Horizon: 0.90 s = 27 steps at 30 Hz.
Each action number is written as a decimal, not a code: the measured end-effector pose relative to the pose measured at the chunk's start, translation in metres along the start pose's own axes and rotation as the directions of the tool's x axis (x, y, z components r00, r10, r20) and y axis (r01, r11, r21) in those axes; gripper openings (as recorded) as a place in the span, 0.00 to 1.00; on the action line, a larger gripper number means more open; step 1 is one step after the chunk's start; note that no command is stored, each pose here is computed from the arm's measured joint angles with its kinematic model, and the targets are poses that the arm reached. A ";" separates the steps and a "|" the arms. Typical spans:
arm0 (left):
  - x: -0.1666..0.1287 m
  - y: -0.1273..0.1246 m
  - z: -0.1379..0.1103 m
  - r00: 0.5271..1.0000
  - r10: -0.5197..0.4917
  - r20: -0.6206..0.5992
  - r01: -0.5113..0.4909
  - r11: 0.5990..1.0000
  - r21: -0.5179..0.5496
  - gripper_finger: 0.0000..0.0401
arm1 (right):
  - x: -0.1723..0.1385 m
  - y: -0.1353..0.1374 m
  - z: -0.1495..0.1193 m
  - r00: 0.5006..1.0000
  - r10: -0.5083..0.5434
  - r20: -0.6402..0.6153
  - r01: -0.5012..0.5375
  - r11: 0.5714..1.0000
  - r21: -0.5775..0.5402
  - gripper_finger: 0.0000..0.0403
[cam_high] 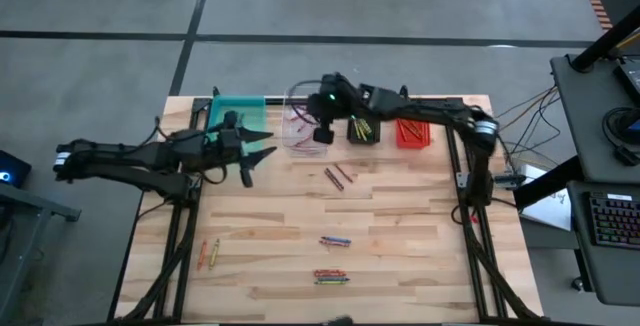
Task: Sort crayons
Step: Put the red crayon into the transparent bin
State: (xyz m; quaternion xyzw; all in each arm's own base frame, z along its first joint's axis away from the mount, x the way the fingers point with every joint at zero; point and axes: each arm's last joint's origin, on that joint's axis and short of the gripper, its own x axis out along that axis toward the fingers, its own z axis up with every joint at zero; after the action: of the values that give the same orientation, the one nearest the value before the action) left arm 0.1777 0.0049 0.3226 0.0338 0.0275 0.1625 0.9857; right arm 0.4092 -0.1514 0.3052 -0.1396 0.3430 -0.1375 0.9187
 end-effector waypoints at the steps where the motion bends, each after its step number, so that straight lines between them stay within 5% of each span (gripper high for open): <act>1: -0.003 0.001 0.001 1.000 0.000 0.002 0.000 1.000 -0.003 0.38 | 0.008 -0.007 -0.001 1.000 0.016 -0.013 -0.016 1.000 0.001 0.03; 10: -0.017 0.007 0.009 0.998 0.004 0.057 -0.004 1.000 -0.013 0.38 | 0.071 -0.046 -0.017 0.981 0.124 -0.148 -0.118 0.992 0.049 0.03; 27: -0.016 0.006 0.006 1.000 0.001 0.028 -0.002 1.000 0.003 0.38 | 0.122 -0.039 -0.045 0.907 0.265 -0.327 -0.247 0.964 0.097 0.03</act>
State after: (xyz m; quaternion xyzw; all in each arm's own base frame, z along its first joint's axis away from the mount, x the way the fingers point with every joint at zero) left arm 0.1612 0.0054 0.3294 0.0376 0.0139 0.1627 0.9859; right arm 0.4615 -0.2368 0.2144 -0.0432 0.5065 -0.0468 0.8599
